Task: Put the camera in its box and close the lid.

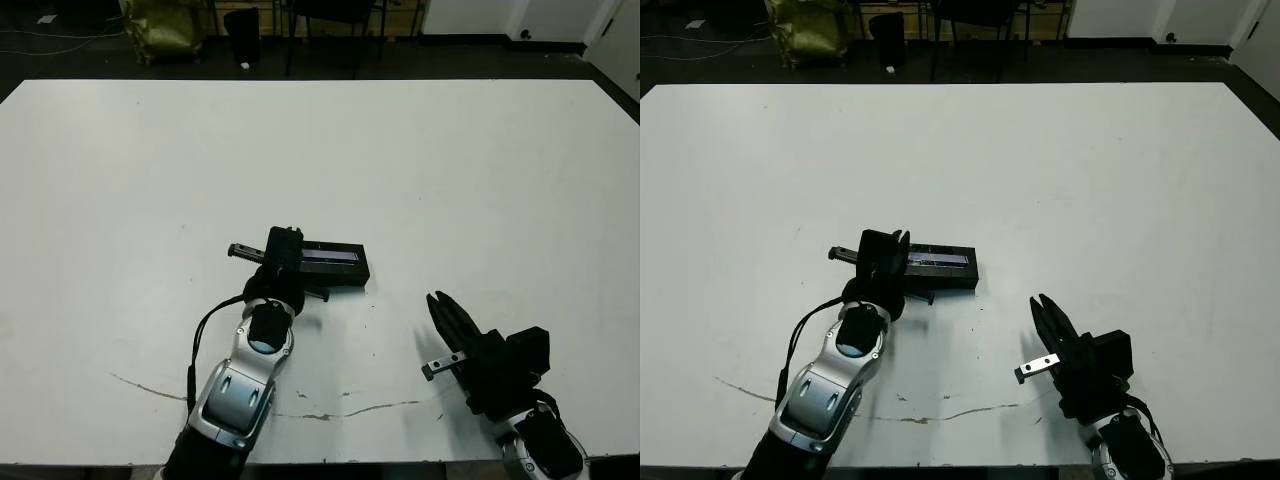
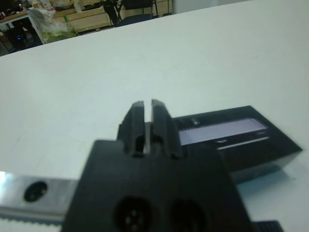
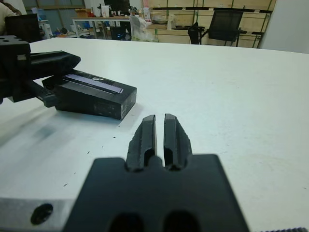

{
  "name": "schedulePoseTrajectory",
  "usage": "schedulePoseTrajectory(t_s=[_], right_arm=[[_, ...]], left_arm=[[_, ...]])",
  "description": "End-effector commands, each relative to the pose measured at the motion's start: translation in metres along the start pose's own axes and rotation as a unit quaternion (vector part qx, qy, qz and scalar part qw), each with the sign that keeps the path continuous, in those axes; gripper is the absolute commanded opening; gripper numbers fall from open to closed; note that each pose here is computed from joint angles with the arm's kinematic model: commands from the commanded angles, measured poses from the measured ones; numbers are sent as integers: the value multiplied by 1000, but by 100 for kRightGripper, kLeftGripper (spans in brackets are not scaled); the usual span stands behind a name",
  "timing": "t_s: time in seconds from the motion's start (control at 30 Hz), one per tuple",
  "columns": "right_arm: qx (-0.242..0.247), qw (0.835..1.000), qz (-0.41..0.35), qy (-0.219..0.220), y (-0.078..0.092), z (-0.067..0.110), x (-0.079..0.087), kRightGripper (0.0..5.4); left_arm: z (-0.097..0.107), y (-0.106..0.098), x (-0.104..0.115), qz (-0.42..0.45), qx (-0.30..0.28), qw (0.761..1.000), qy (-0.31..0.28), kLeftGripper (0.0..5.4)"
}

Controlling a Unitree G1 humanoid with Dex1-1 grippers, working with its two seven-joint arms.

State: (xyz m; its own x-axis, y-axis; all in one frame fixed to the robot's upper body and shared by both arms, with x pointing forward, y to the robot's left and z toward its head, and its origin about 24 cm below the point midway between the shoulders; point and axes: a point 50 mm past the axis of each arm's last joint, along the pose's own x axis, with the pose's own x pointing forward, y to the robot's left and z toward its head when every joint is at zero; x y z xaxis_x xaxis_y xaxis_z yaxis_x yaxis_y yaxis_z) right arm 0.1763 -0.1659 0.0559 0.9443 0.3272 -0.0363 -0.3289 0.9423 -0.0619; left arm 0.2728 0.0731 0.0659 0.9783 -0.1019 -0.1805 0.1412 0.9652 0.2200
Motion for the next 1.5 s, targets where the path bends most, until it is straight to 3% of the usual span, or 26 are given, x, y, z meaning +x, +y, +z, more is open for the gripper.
schedulePoseTrajectory(t_s=[0.03, 0.33, 0.77, 0.87, 1.0, 1.1, 1.2, 1.33, 1.5], right_arm=[[-3, 1000, -3, 25, -2, -7, -6, 0], [6, 1000, -1, 26, -2, -8, -6, 0], [3, 1000, 0, 24, -1, -9, -6, 0], [1, 1000, -3, 26, -1, -9, -6, 0], [7, 1000, -3, 29, -2, -11, -7, 0], [2, 1000, 0, 27, -2, -12, -7, 0], [5, 1000, -2, 31, 0, -11, -7, 0], [-5, 999, -1, 35, 0, -11, -7, 0], [-2, 999, 1, 39, -1, -11, -8, 0]], left_arm=[[-50, 17, -4, 14, 26, 992, 124, 1], [-65, 36, -3, 26, 38, 987, 154, 1], [-53, 76, -14, 45, 21, 989, 141, 1], [-40, 94, -20, 42, 4, 991, 127, 1], [-13, 136, -25, -10, -14, 996, 84, 1], [16, 172, -31, -84, 60, 993, 60, 1], [45, 198, -37, -168, 125, 978, 17, 35], [65, 210, -36, -266, 121, 956, -10, 127], [86, 203, -26, -375, 165, 911, -35, 247]])
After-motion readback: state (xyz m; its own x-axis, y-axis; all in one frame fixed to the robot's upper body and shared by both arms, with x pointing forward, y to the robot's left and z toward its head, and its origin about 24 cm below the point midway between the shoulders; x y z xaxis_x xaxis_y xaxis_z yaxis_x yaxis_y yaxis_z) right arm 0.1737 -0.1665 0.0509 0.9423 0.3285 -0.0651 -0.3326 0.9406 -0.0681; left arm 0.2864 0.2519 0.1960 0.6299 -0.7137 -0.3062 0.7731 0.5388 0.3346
